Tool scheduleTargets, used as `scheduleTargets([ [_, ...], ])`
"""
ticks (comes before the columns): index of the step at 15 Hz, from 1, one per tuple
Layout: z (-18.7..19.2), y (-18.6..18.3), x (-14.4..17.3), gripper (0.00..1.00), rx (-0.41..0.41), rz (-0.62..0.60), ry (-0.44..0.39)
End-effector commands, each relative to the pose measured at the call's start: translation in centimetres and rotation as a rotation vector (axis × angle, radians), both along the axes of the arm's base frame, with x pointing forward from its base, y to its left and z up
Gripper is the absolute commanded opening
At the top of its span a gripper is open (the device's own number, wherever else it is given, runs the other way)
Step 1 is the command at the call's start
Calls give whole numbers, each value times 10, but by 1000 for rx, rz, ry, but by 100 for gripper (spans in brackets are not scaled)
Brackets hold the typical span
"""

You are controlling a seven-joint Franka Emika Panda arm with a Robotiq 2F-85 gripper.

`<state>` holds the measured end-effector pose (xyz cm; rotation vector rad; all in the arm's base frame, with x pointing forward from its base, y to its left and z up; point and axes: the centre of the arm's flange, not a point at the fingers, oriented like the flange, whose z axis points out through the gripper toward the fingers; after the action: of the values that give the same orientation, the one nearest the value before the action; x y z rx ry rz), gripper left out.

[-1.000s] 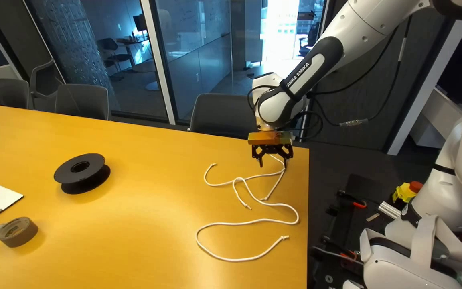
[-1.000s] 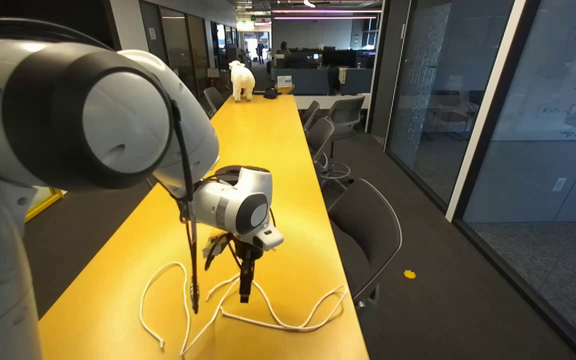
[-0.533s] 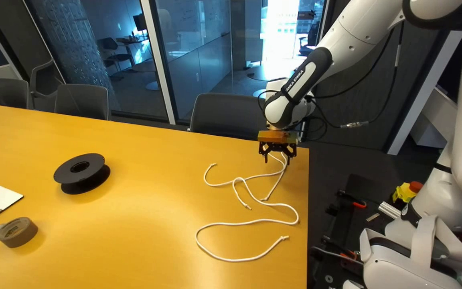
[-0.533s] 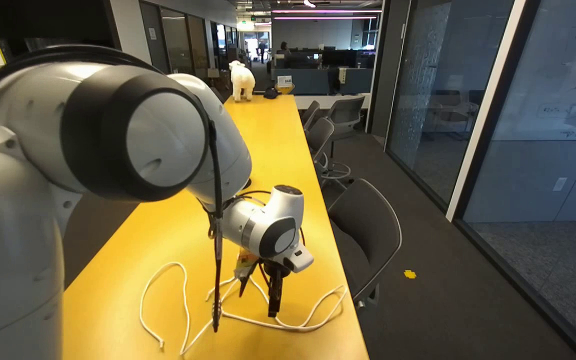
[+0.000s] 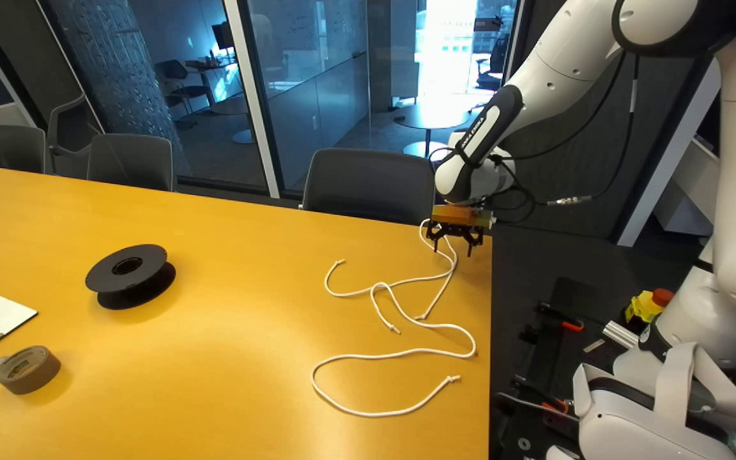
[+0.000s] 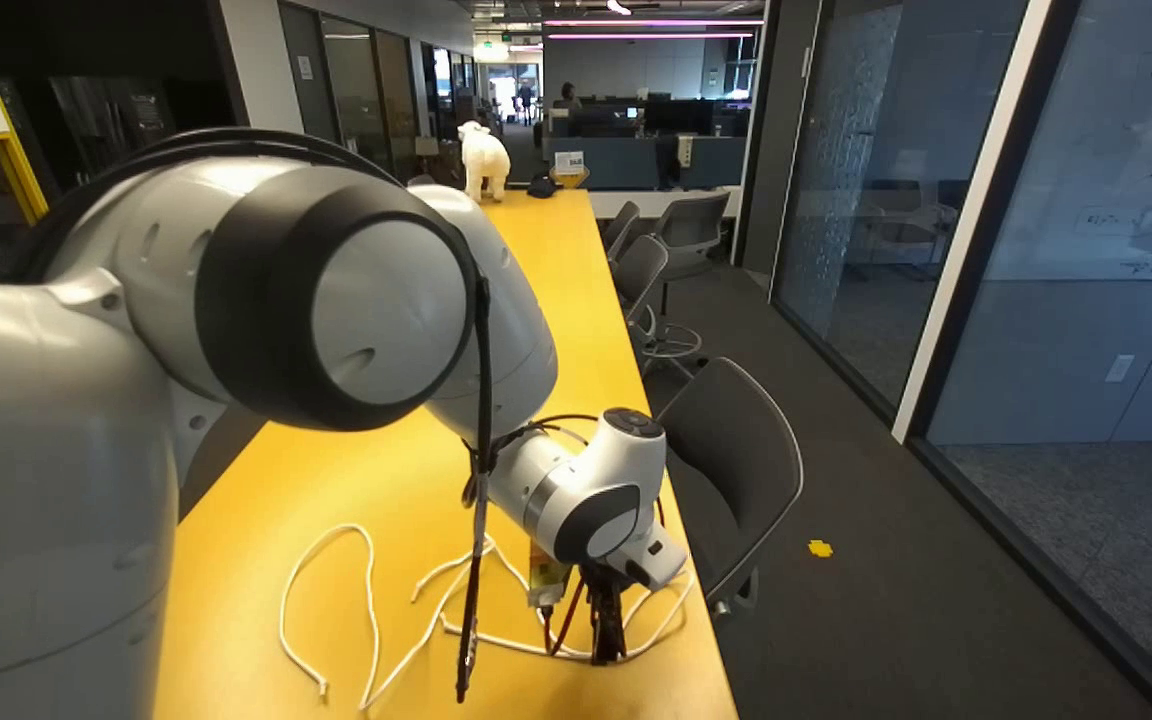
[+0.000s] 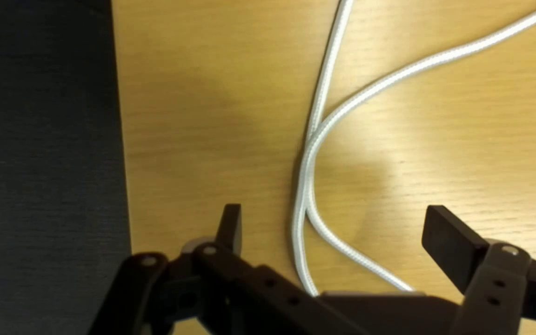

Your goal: Untangle the rope on the table.

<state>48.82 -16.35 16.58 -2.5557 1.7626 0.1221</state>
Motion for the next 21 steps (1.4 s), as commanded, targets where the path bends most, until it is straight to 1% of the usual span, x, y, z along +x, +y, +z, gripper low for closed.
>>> scheduleTargets([
  [1,-7,-31,-1,100,23,98,-8],
  [5,-13,-53,-1,100,26,197,19],
  [7,-17,-61,1,100,26,225,30],
  [14,-39,-86,14,100,16,250,44],
  [21,-42,-95,19,100,1,259,43],
])
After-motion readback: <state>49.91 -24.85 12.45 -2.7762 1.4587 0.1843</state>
